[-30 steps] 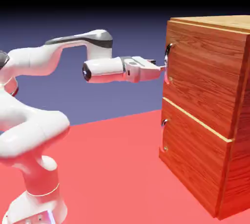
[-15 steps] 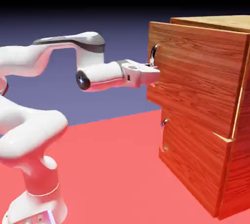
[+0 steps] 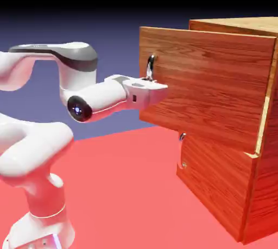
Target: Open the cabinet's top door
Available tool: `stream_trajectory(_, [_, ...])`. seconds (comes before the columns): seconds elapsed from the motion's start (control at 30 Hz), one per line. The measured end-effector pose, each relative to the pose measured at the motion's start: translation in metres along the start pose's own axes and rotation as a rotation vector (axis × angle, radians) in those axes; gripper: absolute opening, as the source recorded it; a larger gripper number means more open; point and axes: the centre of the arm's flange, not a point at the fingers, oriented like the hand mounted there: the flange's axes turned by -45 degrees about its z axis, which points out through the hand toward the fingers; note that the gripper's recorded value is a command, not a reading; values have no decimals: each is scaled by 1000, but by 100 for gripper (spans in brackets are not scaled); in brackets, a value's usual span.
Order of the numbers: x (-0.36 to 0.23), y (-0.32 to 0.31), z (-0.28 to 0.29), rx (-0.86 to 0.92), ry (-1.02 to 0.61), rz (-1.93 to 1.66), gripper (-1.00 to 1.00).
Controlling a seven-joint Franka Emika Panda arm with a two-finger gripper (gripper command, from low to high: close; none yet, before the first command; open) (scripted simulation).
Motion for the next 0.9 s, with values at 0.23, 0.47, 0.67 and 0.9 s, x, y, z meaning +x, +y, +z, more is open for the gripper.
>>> stream_trajectory(0.23, [0, 1, -14, 44, 4, 2, -100])
stream_trajectory(0.47, [0, 4, -11, 33, -1, 1, -100])
stream_trajectory(0.67, [0, 11, -23, 71, 0, 0, -100])
stream_trajectory(0.9, [0, 33, -59, 187, 0, 0, -100])
